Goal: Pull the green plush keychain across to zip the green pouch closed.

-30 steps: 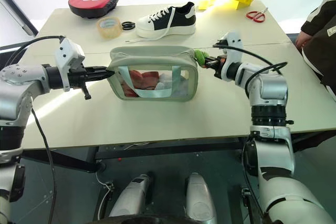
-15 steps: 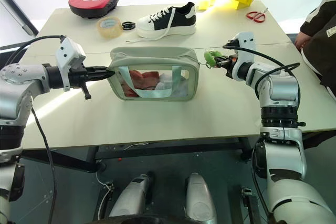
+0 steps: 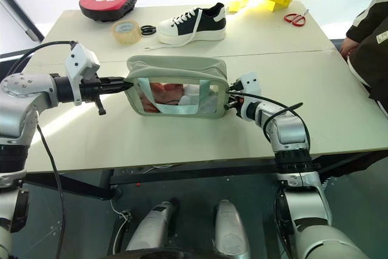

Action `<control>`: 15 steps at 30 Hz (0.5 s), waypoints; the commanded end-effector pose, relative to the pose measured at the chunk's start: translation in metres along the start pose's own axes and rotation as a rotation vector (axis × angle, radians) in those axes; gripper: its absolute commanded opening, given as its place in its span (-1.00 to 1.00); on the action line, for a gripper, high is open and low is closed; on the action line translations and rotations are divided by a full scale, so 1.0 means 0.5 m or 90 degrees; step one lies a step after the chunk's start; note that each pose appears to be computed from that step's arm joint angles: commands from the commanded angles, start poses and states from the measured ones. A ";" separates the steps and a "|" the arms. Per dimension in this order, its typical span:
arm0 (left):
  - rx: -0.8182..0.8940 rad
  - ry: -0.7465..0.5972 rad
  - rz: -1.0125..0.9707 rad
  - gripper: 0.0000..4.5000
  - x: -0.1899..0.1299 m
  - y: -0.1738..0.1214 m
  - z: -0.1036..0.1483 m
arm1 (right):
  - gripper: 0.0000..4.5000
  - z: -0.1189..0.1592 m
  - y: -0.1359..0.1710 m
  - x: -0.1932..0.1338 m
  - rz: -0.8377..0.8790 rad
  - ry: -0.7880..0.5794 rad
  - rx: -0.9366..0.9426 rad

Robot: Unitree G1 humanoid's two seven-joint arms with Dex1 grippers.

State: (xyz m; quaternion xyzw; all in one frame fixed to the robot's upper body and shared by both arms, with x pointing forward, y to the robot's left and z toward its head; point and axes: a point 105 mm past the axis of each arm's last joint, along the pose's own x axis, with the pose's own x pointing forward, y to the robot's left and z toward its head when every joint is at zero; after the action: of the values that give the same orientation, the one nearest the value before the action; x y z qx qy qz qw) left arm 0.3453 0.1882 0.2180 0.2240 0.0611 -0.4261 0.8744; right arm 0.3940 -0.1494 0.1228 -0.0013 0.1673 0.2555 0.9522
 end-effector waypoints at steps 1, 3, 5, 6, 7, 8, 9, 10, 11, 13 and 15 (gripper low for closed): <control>0.018 0.002 0.014 -1.00 -0.009 0.011 0.010 | -0.52 0.058 0.004 -0.022 0.032 -0.045 -0.025; 0.019 0.002 0.011 -1.00 -0.008 0.008 0.010 | -0.09 0.077 -0.002 -0.039 0.049 -0.044 -0.051; 0.018 0.001 0.008 -1.00 -0.008 0.006 0.009 | 0.41 0.106 -0.009 -0.061 0.059 -0.049 -0.092; 0.019 0.001 0.011 -1.00 -0.010 0.008 0.009 | 0.66 0.141 -0.018 -0.082 0.060 -0.059 -0.130; 0.019 0.001 0.013 -1.00 -0.012 0.010 0.009 | 0.89 0.174 -0.027 -0.103 0.063 -0.069 -0.166; 0.018 -0.001 0.016 -1.00 -0.014 0.013 0.011 | 0.97 0.210 -0.032 -0.125 0.072 -0.082 -0.198; 0.017 -0.005 0.018 -1.00 -0.015 0.016 0.013 | 0.97 0.241 -0.033 -0.145 0.087 -0.093 -0.224; 0.017 -0.007 0.020 -1.00 -0.016 0.017 0.015 | 0.97 0.256 -0.033 -0.156 0.099 -0.098 -0.237; 0.015 -0.010 0.021 -1.00 -0.017 0.018 0.017 | 0.97 0.271 -0.031 -0.166 0.112 -0.101 -0.256; 0.011 -0.021 0.025 -1.00 -0.020 0.024 0.025 | 0.97 0.296 0.010 -0.197 0.207 -0.098 -0.317; 0.005 -0.037 0.024 -1.00 -0.026 0.028 0.035 | 0.97 0.300 0.048 -0.215 0.287 -0.084 -0.358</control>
State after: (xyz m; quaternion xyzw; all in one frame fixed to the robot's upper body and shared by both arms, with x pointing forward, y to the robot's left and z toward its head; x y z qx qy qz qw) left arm 0.3482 0.1918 0.2193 0.2127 0.0630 -0.4250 0.8776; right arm 0.3571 -0.1838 0.2938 -0.1925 0.0356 0.4374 0.8777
